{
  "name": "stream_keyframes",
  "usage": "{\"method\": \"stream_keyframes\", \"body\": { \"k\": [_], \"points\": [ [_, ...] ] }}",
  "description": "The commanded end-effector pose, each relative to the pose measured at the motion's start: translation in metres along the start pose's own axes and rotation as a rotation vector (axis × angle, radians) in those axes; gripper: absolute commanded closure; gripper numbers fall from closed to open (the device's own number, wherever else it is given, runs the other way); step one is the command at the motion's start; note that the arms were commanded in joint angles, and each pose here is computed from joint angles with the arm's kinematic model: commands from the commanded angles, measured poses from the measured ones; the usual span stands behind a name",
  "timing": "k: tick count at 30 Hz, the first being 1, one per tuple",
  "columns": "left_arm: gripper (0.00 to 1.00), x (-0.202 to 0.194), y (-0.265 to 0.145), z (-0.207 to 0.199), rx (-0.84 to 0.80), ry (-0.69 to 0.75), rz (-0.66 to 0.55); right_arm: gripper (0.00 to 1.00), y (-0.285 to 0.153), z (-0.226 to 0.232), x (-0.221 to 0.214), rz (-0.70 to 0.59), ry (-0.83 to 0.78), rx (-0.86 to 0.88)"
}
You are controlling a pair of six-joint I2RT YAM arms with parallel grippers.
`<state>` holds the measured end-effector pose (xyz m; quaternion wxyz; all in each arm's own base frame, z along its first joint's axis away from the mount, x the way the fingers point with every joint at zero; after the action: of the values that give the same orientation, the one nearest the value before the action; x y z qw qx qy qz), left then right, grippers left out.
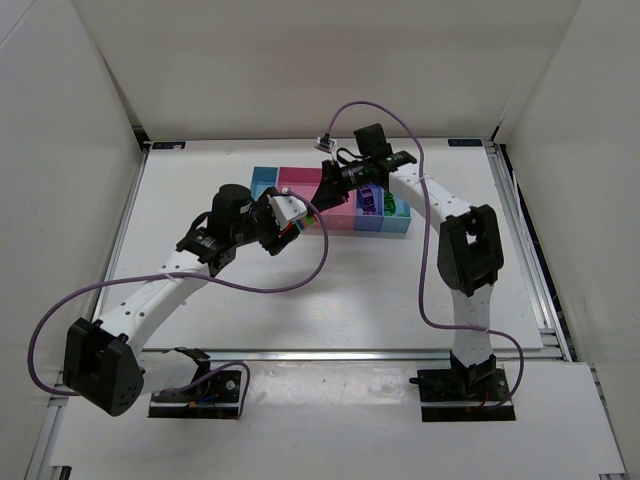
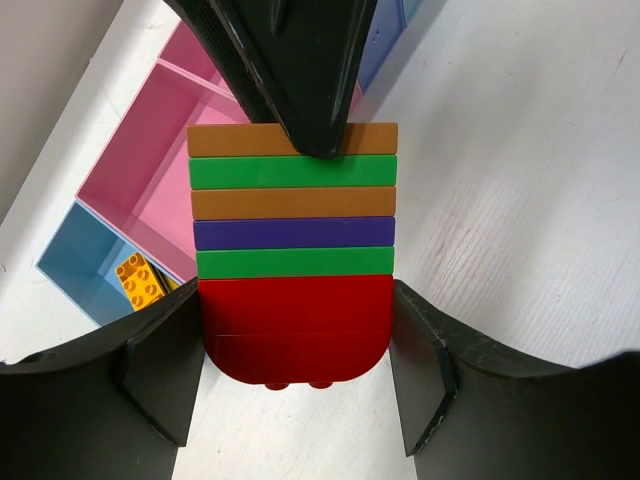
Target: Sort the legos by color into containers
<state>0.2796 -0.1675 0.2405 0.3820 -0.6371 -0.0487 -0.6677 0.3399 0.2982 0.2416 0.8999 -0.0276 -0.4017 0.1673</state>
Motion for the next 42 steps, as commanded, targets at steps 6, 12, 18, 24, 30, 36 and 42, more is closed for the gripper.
{"method": "stream_keyframes", "body": {
  "k": [6,12,18,24,30,36,42],
  "points": [
    [0.70,0.020,-0.003,0.002,-0.001,0.032,-0.066,0.46,-0.009,0.005,0.013,-0.023,-0.061,0.027],
    [0.70,0.020,-0.002,0.002,-0.004,0.034,-0.064,0.40,-0.007,0.004,0.012,-0.019,-0.055,0.040],
    [0.70,0.020,-0.001,0.002,-0.008,0.035,-0.063,0.35,-0.004,0.007,0.011,-0.013,-0.051,0.047],
    [0.70,0.021,0.000,0.002,-0.008,0.039,-0.065,0.41,-0.002,0.006,0.010,-0.009,-0.058,0.050],
    [0.70,0.021,-0.001,0.002,-0.005,0.042,-0.064,0.63,-0.002,0.006,0.009,-0.010,-0.067,0.061],
    [0.70,0.020,-0.001,0.003,-0.002,0.042,-0.060,0.81,-0.003,0.006,0.009,-0.011,-0.079,0.066],
    [0.70,0.016,-0.004,-0.001,-0.004,0.026,-0.051,0.84,-0.023,0.004,0.011,-0.037,-0.079,0.032]
  ]
}}
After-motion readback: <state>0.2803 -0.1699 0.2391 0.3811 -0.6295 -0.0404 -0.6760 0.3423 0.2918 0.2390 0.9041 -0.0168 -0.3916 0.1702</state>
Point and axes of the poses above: each gripper's point midway between its finger pads, its own y axis out along the fingers, its own z axis along the line the jaws close on, x = y × z, the point moved 7 cm from there along -y, back along the fingers, and after that the axes turned 10 degrees about -y, right-handed, at the moved point
